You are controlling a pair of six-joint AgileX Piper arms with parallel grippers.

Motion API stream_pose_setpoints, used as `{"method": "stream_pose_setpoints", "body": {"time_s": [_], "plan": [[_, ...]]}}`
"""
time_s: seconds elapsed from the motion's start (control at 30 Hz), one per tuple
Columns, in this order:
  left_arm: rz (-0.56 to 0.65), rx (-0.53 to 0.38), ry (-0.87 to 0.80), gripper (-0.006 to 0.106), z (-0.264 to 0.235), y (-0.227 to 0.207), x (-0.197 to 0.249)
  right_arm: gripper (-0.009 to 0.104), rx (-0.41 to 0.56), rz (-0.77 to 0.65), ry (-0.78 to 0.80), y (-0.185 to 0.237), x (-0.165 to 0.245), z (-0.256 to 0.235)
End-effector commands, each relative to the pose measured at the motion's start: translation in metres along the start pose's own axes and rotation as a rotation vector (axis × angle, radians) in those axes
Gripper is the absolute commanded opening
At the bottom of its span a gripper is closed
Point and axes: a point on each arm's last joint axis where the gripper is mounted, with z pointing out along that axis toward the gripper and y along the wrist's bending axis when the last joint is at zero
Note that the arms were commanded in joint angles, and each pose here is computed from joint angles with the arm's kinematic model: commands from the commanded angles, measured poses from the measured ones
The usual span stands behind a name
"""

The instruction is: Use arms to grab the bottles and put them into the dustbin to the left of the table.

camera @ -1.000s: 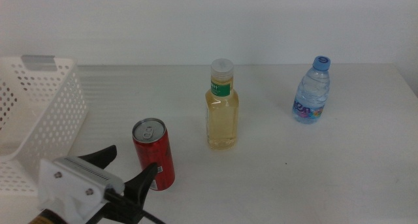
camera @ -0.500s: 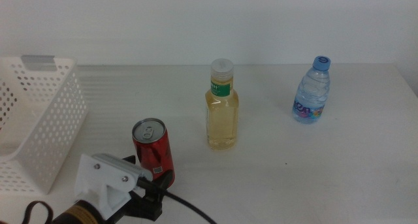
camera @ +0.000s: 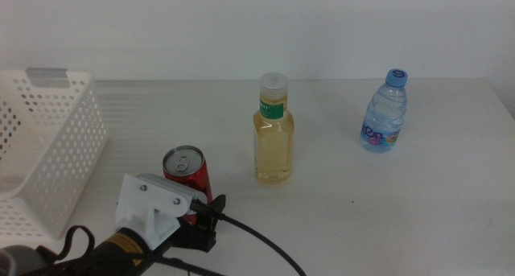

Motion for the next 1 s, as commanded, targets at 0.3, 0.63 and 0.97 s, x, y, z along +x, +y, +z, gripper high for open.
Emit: {"method": "stream_pose_setpoints", "body": {"time_s": [0.3,0.63,0.97], "plan": [[-0.024,-0.029,-0.246,0.088,0.011,0.001,-0.03,0.071,0.018,-0.018,-0.107,-0.001,-0.011,-0.003],[-0.044,-0.025,-0.256,0.072,0.013,0.001,-0.032,0.071,0.018,-0.018,-0.107,-0.001,-0.011,-0.003],[-0.065,-0.029,-0.255,0.02,0.013,0.002,-0.032,0.071,0.018,-0.018,-0.107,-0.001,-0.011,-0.003]]}}
